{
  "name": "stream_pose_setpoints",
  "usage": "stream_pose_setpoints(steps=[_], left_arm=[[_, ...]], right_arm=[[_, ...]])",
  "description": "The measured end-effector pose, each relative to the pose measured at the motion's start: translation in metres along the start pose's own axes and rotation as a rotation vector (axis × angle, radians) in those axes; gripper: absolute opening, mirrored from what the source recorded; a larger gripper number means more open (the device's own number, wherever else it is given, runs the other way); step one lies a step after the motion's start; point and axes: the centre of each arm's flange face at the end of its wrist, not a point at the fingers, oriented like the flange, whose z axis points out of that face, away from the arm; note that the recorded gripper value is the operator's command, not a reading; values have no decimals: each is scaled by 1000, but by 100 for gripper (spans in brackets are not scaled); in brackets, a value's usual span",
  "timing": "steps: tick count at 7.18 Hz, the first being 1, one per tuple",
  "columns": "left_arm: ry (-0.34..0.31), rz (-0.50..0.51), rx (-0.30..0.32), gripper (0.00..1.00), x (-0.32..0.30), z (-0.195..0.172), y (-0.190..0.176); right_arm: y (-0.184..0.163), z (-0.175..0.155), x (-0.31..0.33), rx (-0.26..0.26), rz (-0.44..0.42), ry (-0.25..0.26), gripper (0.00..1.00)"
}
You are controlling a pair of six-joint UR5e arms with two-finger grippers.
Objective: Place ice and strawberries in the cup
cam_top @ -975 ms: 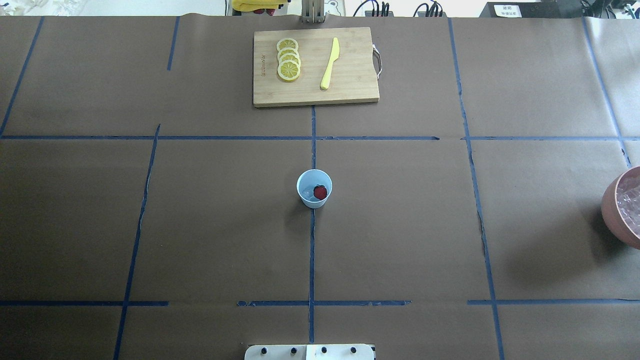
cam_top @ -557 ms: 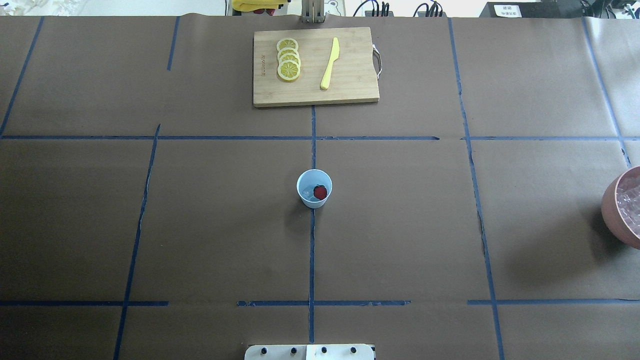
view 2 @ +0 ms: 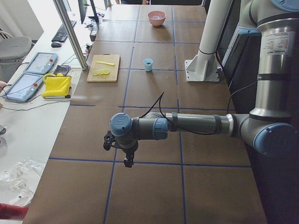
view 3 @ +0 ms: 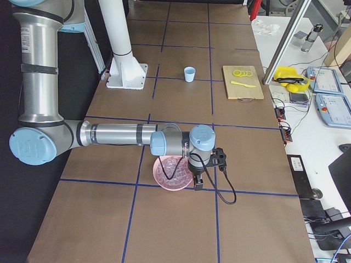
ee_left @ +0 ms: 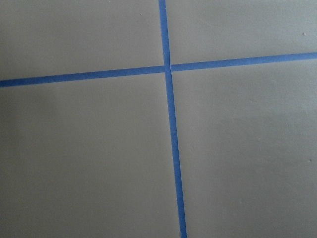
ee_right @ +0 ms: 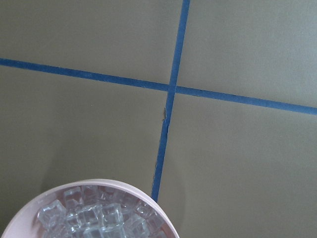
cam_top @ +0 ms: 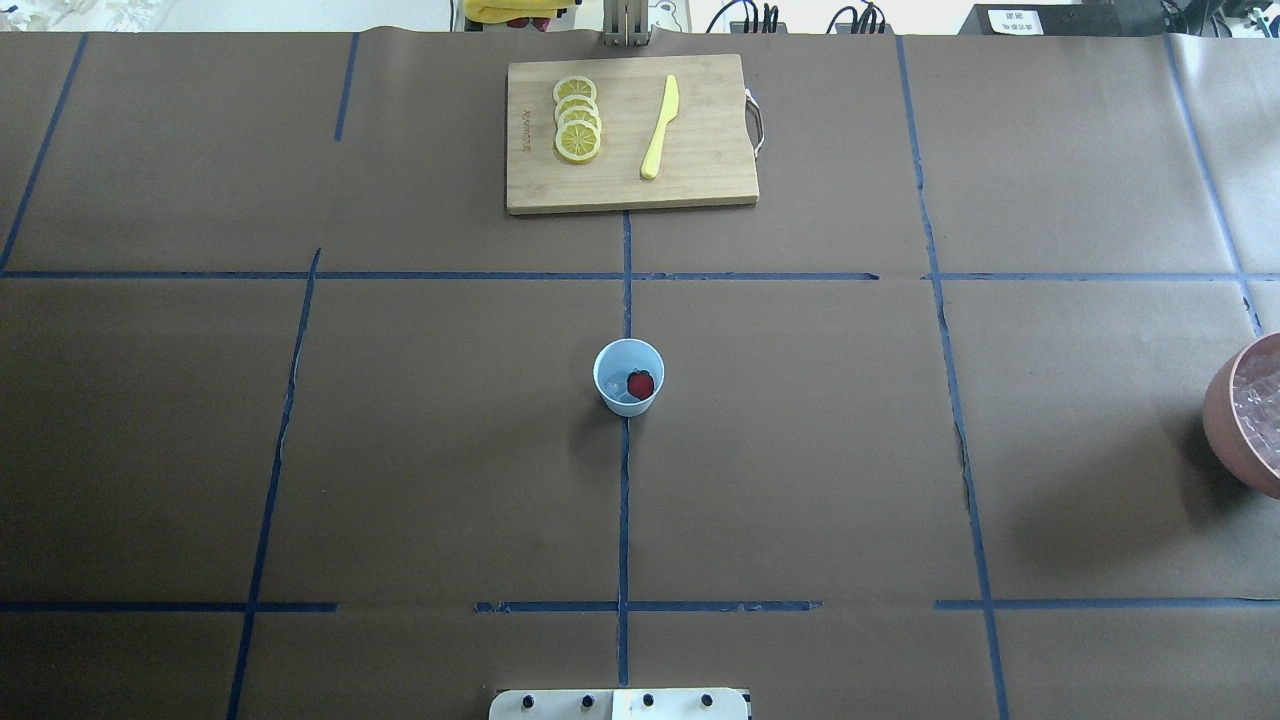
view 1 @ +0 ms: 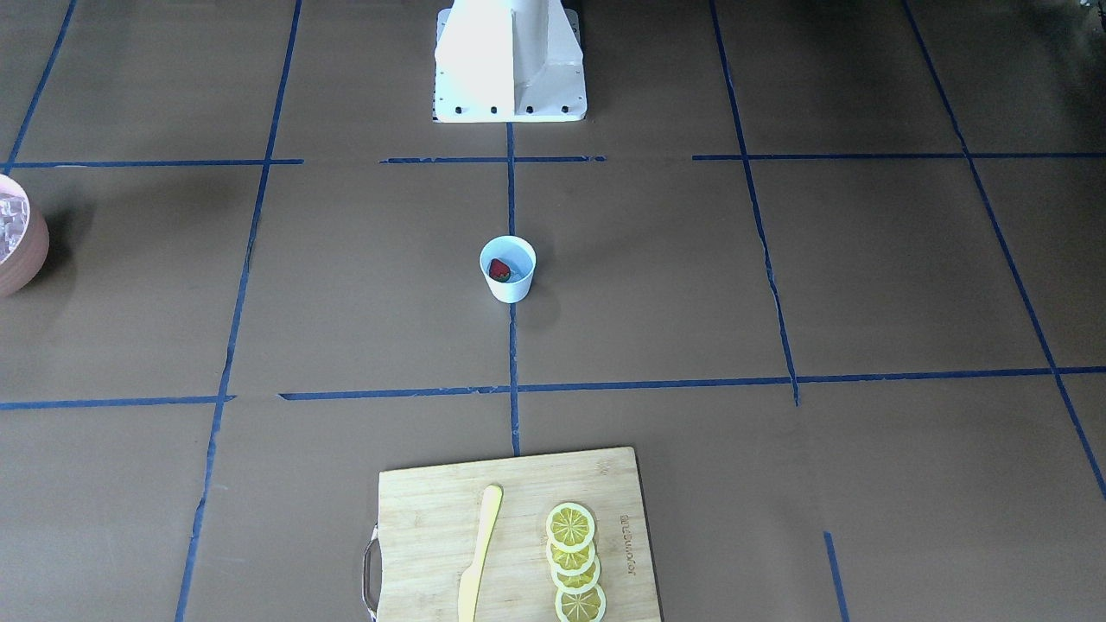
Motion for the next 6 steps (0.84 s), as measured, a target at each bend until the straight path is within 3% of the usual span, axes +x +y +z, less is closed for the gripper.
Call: stream_pose_setpoints(steps=[3, 6], left_arm=[[-100, 22, 6, 100, -3, -6, -1], [-127, 20, 0, 100, -6, -7, 0]], right_arm=[[4, 4, 3, -8, 7, 0, 100], [8, 6, 5, -10, 11, -2, 100]])
